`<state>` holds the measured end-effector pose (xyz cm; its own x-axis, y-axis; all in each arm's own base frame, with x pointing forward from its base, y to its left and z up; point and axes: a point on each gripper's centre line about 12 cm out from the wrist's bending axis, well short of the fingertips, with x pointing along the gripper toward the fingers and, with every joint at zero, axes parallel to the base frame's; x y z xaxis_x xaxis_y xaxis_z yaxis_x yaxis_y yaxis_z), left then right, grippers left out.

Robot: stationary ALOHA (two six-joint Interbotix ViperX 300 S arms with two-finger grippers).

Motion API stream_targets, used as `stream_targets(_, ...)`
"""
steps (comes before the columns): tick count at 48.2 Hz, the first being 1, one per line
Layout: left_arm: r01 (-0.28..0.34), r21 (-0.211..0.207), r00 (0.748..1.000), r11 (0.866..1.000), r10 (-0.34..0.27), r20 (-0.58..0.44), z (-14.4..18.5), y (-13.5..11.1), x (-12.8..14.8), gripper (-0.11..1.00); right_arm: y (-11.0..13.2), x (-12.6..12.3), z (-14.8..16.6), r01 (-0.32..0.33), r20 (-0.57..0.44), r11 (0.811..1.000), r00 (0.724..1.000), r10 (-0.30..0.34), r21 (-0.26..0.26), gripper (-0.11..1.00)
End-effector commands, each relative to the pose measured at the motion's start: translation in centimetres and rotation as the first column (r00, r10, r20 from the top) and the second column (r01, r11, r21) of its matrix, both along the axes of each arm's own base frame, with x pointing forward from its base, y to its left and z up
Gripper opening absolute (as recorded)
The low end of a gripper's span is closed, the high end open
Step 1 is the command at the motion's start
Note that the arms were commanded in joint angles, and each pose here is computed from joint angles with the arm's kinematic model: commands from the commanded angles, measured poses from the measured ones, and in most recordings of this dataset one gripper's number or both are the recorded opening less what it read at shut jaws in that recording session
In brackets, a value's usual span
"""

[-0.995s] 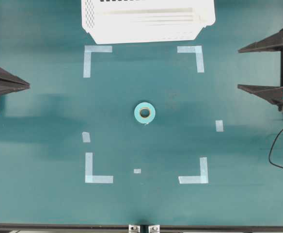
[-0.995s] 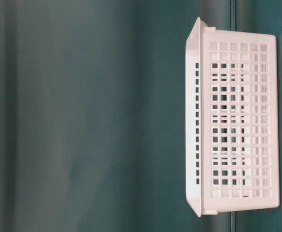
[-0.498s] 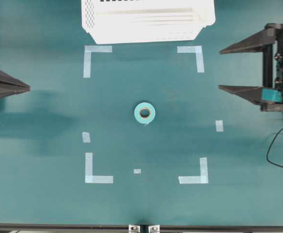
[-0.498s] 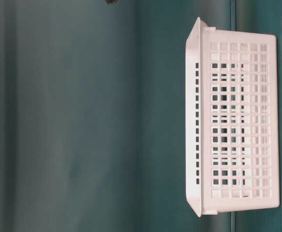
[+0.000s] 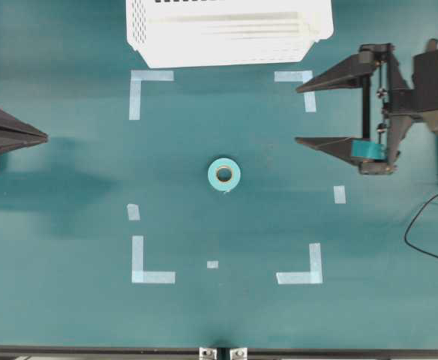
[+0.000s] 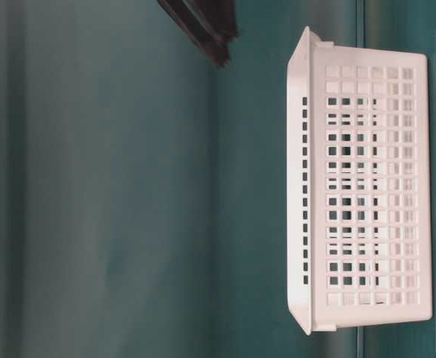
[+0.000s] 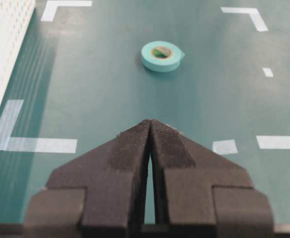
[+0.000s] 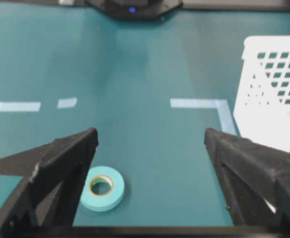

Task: Put the tape in the middle into the white basket.
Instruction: 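Move the open right gripper left toward the light-blue tape roll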

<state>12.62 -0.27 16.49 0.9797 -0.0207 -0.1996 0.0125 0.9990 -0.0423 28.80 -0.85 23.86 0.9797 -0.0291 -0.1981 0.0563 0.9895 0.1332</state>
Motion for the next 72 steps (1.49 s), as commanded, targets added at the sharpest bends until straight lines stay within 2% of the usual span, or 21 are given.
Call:
stream_targets(1, 0.002, 0.004, 1.000, 1.000, -0.002, 0.017, 0.5, 0.0, 0.1, -0.11, -0.1, 1.2, 0.6, 0.003, 0.025, 1.000, 1.000, -0.004, 0.003, 1.00)
stream_targets(16, 0.002, 0.006, 1.000, 1.000, -0.002, 0.017, 0.4, 0.0, 0.1, -0.11, -0.2, 3.8, -0.9, 0.005, -0.033, 1.000, 0.999, -0.004, 0.009, 1.00)
stream_targets(25, -0.002, 0.007, 1.000, 1.000, 0.002, 0.017, 0.4, 0.0, 0.1, -0.11, 0.0, 5.1, -2.0, 0.007, -0.080, 0.999, 0.997, -0.004, 0.040, 1.00)
stream_targets(49, -0.022, 0.009, 1.000, 1.000, 0.022, 0.019, 0.0, 0.3, 0.1, -0.11, 0.4, 6.6, -4.5, 0.020, -0.155, 0.995, 0.988, -0.004, 0.098, 1.00)
stream_targets(72, -0.024, 0.007, 1.000, 1.000, 0.024, 0.019, 0.0, 0.3, 0.1, -0.11, 1.0, 8.7, -6.8, 0.013, -0.254, 0.995, 0.967, 0.013, 0.101, 1.00)
